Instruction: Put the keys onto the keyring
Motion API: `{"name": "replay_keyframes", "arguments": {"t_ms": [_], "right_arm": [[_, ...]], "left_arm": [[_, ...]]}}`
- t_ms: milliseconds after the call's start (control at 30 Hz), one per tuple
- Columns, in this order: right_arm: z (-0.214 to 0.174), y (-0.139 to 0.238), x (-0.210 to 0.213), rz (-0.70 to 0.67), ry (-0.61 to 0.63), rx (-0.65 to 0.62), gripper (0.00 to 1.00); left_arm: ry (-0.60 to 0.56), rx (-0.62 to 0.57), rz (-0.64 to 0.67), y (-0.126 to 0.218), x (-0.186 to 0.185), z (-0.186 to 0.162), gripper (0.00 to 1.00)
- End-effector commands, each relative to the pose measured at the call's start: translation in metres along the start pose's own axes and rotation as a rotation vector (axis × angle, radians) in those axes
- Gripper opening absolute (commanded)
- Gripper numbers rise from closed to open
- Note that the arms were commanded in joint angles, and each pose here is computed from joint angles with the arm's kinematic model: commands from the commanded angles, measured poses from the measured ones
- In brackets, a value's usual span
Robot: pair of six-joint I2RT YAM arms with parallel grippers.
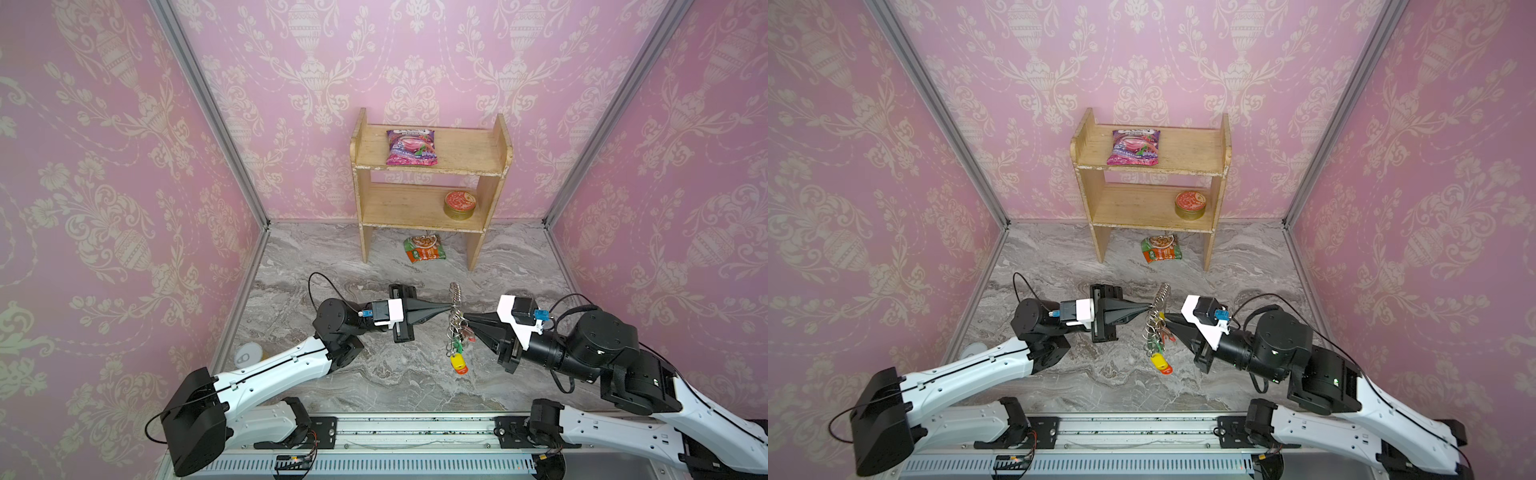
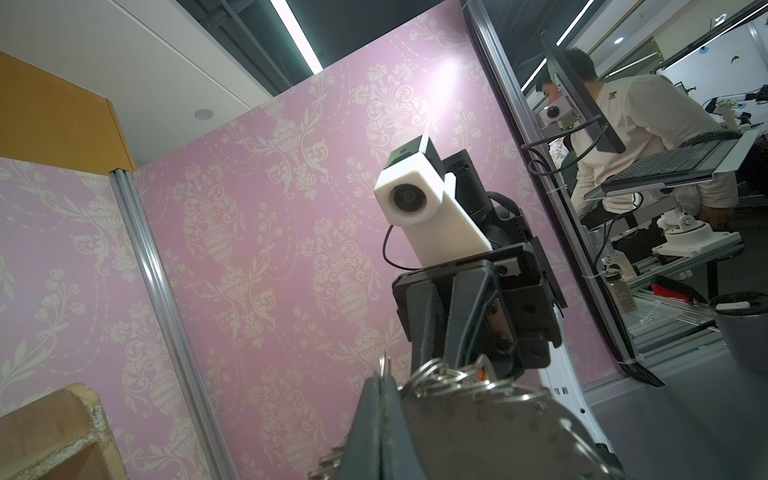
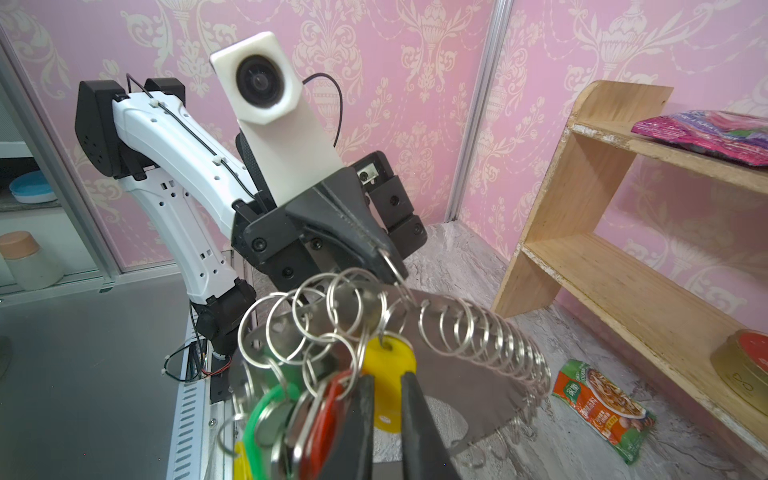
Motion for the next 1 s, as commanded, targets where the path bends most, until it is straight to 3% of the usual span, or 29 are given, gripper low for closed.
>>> {"name": "replay_keyframes", "arguments": {"t_ms": [0, 167, 433, 967], "right_arm": [[0.009, 0.018, -0.004, -0.029, 0.044, -0.009, 0.20], [0.018, 0.031, -0.006, -0.052, 0.083, -0.045, 0.22], [0.021, 0.016, 0.006, 0.072, 0.120, -0.054, 0.22], [0.030, 0.011, 0.008, 0.081, 0.160, -0.104, 0.20]], "left_arm": [[-0.030, -0.075, -0.010, -0.001, 0.003, 0.024, 0.00], [0.003, -0.085, -0.045, -0.004, 0.003, 0.024, 0.00], [0.063, -0.128, -0.086, -0.008, 0.003, 0.029, 0.00], [0.105, -0.120, -0.118, -0.009, 0.001, 0.026, 0.00]]}}
Point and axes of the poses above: each gripper's point midway between its finger pads, its own y axis back along the fingers, its own x axis along the line the jaws close on, z = x × y, the point moved 8 cm from there along y, back along the fingers, and after that the axes turned 6 degrees about -y, right-handed, at the moved point
